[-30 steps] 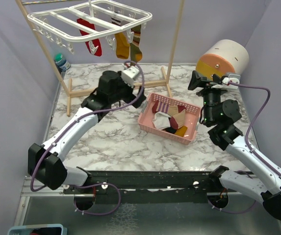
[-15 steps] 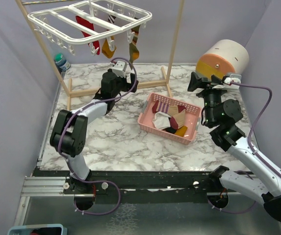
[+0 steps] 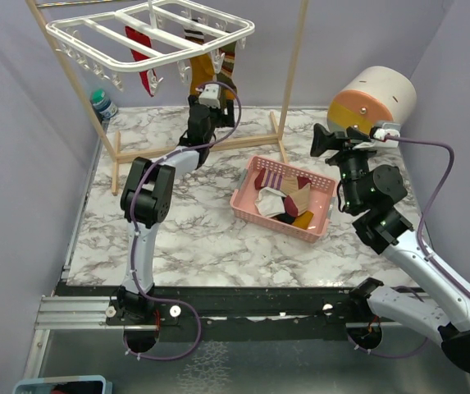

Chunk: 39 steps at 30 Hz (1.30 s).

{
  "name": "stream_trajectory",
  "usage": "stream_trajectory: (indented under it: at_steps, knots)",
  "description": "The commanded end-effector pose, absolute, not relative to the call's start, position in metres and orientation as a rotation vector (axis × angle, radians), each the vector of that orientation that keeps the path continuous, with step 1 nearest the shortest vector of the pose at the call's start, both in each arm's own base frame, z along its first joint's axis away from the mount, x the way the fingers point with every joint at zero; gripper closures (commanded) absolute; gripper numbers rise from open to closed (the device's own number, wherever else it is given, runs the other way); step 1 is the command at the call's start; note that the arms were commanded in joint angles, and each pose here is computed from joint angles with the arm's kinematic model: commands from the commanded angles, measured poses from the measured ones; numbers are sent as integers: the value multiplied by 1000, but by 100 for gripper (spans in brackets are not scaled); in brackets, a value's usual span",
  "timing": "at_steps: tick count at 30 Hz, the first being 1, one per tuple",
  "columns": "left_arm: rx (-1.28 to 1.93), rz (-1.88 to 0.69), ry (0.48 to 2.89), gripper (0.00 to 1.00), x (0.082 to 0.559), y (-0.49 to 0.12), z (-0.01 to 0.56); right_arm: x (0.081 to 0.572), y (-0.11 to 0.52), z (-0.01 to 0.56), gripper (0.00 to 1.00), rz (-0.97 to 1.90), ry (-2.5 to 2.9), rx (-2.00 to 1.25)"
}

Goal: Remove the socks clipped to the hanger

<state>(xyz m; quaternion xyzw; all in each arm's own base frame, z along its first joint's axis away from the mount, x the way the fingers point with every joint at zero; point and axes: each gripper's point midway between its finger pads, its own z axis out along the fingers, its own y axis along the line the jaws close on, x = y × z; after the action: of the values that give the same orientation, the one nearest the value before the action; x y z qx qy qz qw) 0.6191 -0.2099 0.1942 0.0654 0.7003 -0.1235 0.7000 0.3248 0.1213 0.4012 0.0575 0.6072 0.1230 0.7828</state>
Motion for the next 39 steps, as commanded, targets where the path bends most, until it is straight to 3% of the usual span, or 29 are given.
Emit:
stream_trajectory:
  at_steps: [1, 2, 4, 6, 7, 8, 13, 21, 33, 39]
  knots:
    - [102, -151, 1560, 1, 648, -197, 169, 318, 128, 415, 12, 322, 1302, 98]
    - [102, -144, 1560, 3, 651, -197, 165, 318, 128, 416, 12, 325, 1301, 95]
    - [126, -150, 1560, 25, 656, -202, 159, 317, 130, 417, 12, 329, 1301, 80]
    - [177, -192, 1543, 62, 657, -213, 161, 318, 132, 416, 12, 328, 1304, 71]
    - [203, -221, 1527, 90, 657, -219, 165, 318, 132, 416, 12, 327, 1309, 69]
    - [223, -245, 1507, 100, 656, -225, 170, 319, 133, 414, 12, 329, 1315, 66]
    - [339, -370, 1403, 100, 636, -248, 206, 324, 141, 407, 13, 348, 1334, 52]
    - [446, -531, 1321, 100, 564, -257, 244, 330, 156, 399, 13, 391, 1356, 24]
    - [707, -857, 1334, 100, 406, -309, 239, 336, 162, 395, 14, 388, 1358, 1]
    - [926, -869, 1374, 100, 323, -360, 218, 334, 153, 403, 14, 338, 1336, -3]
